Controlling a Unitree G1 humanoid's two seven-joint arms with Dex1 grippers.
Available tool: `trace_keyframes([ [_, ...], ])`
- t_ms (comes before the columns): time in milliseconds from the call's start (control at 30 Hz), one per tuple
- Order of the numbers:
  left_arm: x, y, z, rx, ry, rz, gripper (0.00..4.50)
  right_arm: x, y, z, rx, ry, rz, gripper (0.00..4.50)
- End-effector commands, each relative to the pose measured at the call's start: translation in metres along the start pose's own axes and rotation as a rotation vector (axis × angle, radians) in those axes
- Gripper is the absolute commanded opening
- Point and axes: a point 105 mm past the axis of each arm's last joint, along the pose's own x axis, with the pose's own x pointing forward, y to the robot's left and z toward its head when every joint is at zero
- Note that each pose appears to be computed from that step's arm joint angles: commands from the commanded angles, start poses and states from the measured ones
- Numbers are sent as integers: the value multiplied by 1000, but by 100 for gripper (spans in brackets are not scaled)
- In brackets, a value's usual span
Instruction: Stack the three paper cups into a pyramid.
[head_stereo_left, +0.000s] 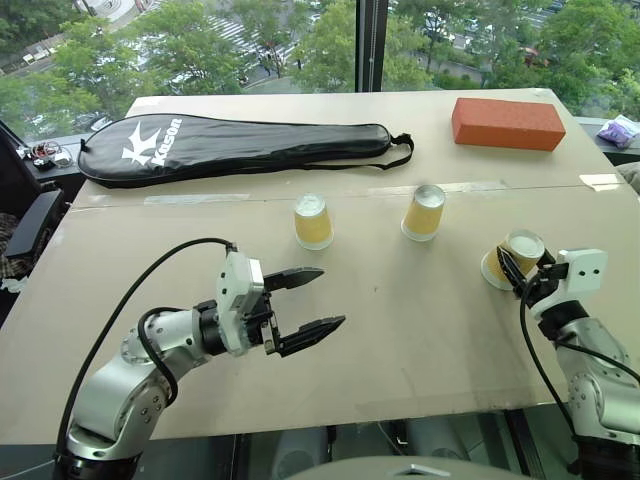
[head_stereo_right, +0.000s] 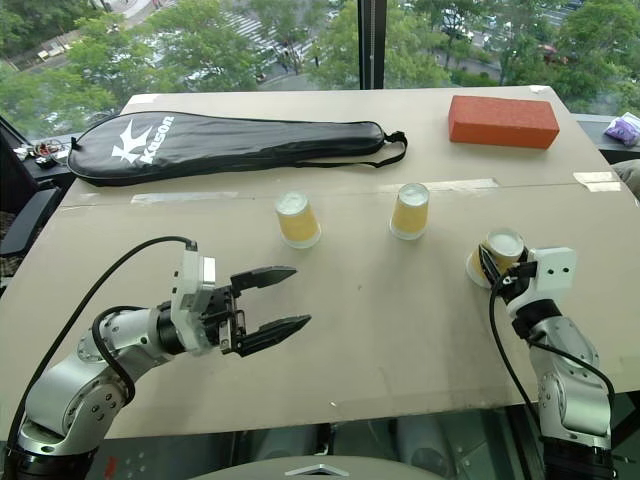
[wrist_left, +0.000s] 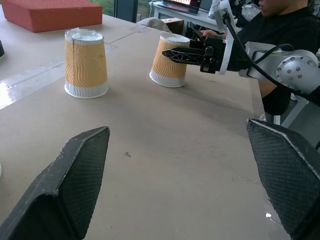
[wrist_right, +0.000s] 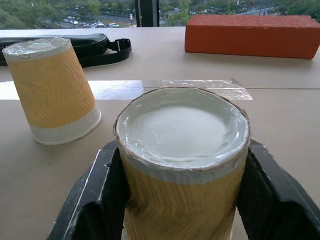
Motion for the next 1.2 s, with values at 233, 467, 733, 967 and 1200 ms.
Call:
trace_keyframes([
  [233, -22, -2, -11, 24, -42, 69, 450, -7, 64, 30, -134, -75, 410, 213],
  [467, -40, -2, -16, -17, -43, 95, 450, -1, 147, 33, -114, -130, 755, 213],
  [733, -43, -9, -10, -12, -43, 121, 450, 10, 173, 35, -93, -135, 942, 213],
  [967, -47, -16, -7, -16, -43, 125, 450, 25, 177, 7, -177, -21, 963, 213],
  [1200, -47, -18, -6, -14, -42, 137, 450, 32, 165, 10, -250, -26, 943, 445],
])
